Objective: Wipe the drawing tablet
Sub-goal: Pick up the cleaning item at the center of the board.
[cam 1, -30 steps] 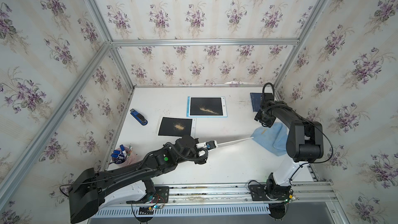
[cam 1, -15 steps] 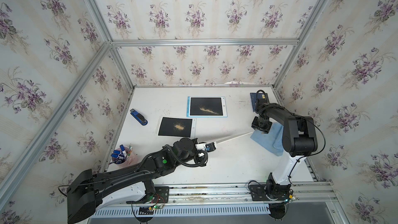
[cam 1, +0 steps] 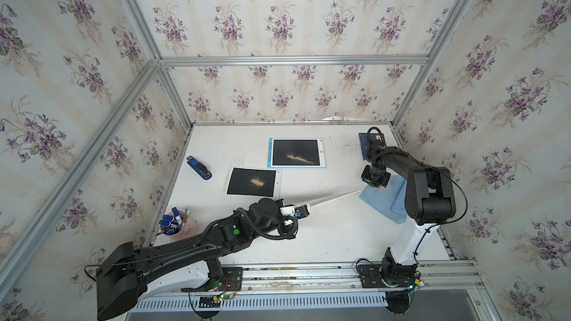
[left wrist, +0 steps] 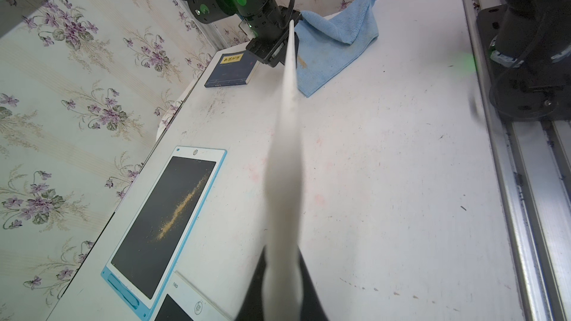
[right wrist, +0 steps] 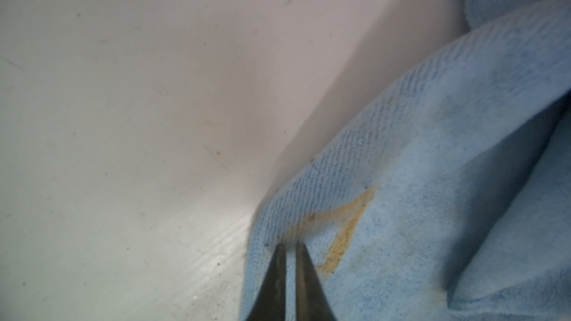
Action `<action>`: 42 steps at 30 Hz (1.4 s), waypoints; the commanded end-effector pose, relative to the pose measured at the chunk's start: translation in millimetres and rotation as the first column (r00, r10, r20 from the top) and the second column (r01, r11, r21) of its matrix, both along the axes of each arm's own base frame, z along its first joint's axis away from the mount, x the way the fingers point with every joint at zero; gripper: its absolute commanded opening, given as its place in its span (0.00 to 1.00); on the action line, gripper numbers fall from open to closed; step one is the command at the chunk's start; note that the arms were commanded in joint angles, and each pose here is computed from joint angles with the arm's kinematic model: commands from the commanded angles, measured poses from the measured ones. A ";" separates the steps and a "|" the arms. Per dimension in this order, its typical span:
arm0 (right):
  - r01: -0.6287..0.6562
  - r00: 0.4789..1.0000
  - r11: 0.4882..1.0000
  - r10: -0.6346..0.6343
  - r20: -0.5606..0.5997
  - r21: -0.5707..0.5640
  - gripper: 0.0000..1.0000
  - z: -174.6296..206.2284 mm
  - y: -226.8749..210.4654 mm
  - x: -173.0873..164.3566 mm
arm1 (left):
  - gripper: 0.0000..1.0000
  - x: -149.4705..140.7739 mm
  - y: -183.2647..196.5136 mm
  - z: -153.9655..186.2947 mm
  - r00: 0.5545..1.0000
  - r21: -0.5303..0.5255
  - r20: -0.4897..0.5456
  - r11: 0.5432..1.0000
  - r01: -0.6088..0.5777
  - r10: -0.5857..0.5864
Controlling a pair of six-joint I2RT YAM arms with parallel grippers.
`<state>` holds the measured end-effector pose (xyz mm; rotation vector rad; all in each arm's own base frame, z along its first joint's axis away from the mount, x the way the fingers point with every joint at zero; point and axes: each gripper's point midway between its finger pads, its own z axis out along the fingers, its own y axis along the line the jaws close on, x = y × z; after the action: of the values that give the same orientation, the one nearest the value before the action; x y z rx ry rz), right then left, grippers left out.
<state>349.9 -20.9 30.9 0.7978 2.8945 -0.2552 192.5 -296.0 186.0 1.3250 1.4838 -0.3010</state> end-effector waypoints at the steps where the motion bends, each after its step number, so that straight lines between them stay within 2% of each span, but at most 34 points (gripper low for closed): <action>1: 0.000 1.000 1.000 0.000 -0.008 -0.001 0.26 2.0 0.0 -0.2 | 0.00 2.7 -4.9 15.9 0.999 -0.058 0.039 0.998 0.004 -0.001; 3: -0.003 1.000 1.000 0.003 -0.009 0.004 0.40 0.7 1.0 2.2 | 0.00 2.6 -4.8 16.4 0.999 -0.059 0.040 0.998 0.004 -0.001; 5: -0.008 1.000 1.000 0.008 -0.021 0.003 0.49 -2.8 1.0 1.9 | 0.00 3.0 -4.3 16.8 0.999 -0.060 0.042 0.998 0.001 0.001; 10: -0.012 0.999 1.000 0.013 -0.046 0.022 0.48 -13.0 3.9 -2.6 | 0.00 3.4 -3.5 15.1 0.999 -0.058 0.040 0.998 -0.004 0.006; 13: -0.010 0.998 1.000 0.011 -0.057 0.026 0.41 -18.1 4.3 -5.9 | 0.00 3.4 -3.5 15.1 0.999 -0.057 0.040 0.998 -0.004 0.007; 17: -0.003 0.999 1.000 0.003 -0.033 0.020 0.22 -11.1 3.3 -2.8 | 0.00 3.2 -3.1 13.9 0.999 -0.058 0.039 0.998 -0.004 0.007; 20: -0.005 1.000 1.000 0.006 -0.019 0.014 0.04 -1.1 2.6 2.2 | 0.00 2.8 -3.0 13.3 0.999 -0.058 0.037 0.998 -0.004 0.006; 22: -0.002 1.000 1.000 0.002 -0.009 -0.002 0.00 9.0 0.0 4.9 | 0.00 2.8 -3.0 13.5 0.999 -0.058 0.037 0.998 -0.004 0.006; 26: 0.054 0.998 0.995 -0.051 0.036 -0.082 0.00 41.7 -15.4 3.4 | 0.00 1.9 -3.0 15.3 0.999 -0.065 0.033 0.998 -0.002 0.004; 29: 0.148 0.987 0.978 -0.137 0.084 -0.145 0.00 69.9 -34.6 -7.2 | 0.00 0.0 -3.5 15.3 1.000 -0.070 0.025 0.998 0.006 -0.004; 33: 0.300 0.948 0.935 -0.271 0.167 -0.187 0.01 101.6 -64.0 -32.1 | 0.00 -1.6 -4.1 17.0 1.000 -0.080 0.020 0.997 0.013 -0.012; 38: 0.429 0.897 0.878 -0.387 0.213 -0.213 0.02 116.2 -92.4 -67.3 | 0.00 -4.4 -4.3 20.5 1.000 -0.099 0.013 0.995 0.023 -0.022; 42: 0.487 0.871 0.846 -0.452 0.191 -0.217 0.02 112.0 -102.4 -94.0 | 0.00 -6.0 -3.0 23.0 1.000 -0.109 0.014 0.994 0.024 -0.023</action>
<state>277.3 -115.3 143.2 1.3187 2.4520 -0.5151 185.6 -294.0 190.7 1.3113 1.4719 -0.3463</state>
